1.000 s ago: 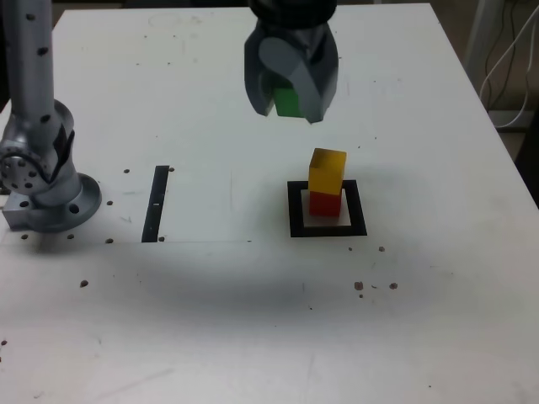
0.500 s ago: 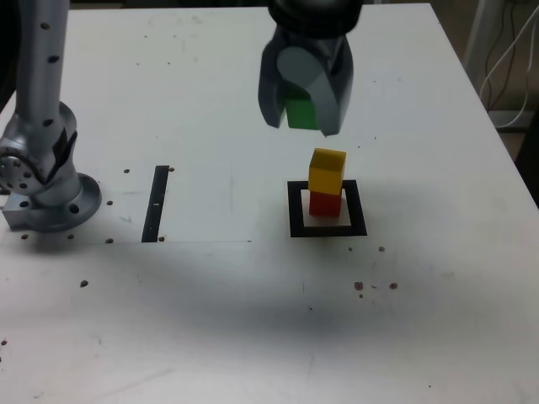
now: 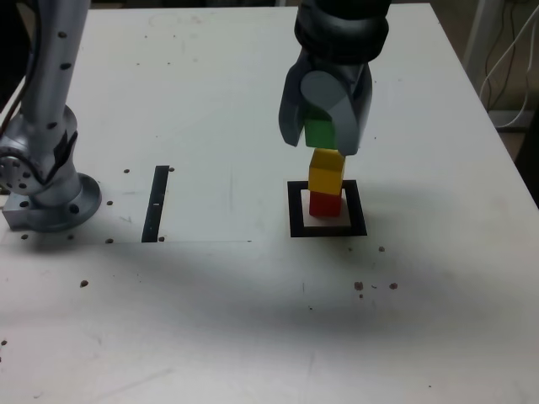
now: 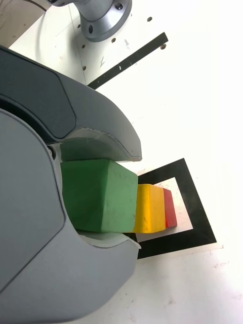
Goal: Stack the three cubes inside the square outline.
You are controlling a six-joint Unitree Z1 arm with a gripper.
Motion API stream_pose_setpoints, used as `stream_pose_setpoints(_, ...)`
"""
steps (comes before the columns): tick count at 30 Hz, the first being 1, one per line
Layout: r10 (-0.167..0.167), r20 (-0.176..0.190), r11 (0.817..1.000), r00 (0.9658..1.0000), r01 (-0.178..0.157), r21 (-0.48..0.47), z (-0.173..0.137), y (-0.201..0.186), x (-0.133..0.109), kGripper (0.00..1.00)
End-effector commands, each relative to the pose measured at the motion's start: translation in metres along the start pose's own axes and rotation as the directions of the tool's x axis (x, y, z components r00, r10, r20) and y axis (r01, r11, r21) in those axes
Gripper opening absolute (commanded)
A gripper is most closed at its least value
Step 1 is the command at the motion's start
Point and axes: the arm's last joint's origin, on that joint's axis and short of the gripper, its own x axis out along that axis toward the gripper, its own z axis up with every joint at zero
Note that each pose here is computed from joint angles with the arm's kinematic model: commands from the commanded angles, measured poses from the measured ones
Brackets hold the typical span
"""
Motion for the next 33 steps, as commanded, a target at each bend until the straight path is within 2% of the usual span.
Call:
stream_pose_setpoints(1,0.002,-0.011,1.0,0.9999,-0.002,0.002,0.004,0.0,0.003,0.16)
stream_pose_setpoints(13,0.003,-0.034,1.0,0.9994,-0.002,0.005,0.011,0.0,0.012,0.17)
stream_pose_setpoints(24,-0.007,-0.046,1.0,0.9989,0.008,0.01,0.014,0.0,0.017,0.22)
stream_pose_setpoints(33,-0.007,-0.036,1.0,0.9993,0.008,0.012,0.018,0.0,0.019,0.23)
